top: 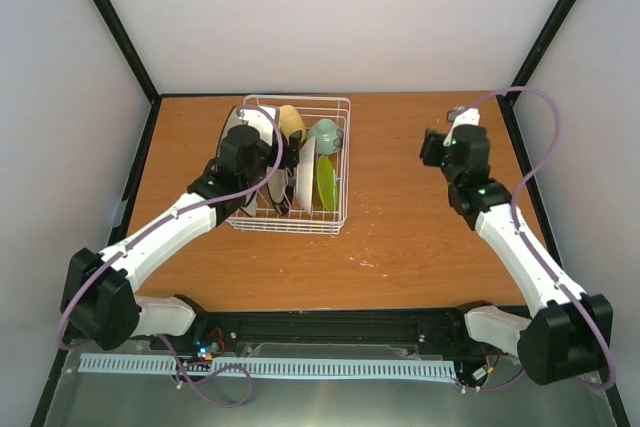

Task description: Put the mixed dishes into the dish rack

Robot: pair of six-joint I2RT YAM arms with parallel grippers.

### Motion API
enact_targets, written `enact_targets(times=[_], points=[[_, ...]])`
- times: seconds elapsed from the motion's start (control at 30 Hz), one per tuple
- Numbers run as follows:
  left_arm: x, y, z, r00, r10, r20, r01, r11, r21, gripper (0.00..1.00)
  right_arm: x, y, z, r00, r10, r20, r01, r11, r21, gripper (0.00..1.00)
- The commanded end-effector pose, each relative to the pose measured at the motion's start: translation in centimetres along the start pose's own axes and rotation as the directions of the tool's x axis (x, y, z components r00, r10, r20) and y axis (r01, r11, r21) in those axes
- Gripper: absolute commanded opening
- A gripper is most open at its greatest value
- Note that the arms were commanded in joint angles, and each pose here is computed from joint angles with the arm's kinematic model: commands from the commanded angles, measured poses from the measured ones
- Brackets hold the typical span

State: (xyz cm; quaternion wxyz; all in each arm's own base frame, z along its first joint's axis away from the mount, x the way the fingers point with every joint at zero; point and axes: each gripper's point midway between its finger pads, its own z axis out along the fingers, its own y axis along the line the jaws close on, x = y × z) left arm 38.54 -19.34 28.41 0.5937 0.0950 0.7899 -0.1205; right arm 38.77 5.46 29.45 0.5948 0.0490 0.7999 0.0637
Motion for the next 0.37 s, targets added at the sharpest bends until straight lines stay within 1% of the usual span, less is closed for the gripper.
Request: enact_targets(times=[0.0,0.27,0.33], points=[[-2.67,-1.37,0.13,0.995,-0.073,0.073,0.067,0.995,0.074,1.00,4.83,-2.70,0.27,0.983,-0.118,-0.140,0.143,0.972,0.185,0.65],[-2.72,-0.80,-0.17,0.995,-0.061,0.081,0.057,0.997,0.045,1.00,4.62,-2.59,0.44,0.987,-0.104,-0.126,0.126,0.974,0.185,0.66],[-2.82,-0.64,-0.23,0.995,-0.057,0.083,0.054,0.998,0.036,1.00,4.57,-2.45,0.40,0.988,-0.098,-0.122,0.119,0.977,0.179,0.68]])
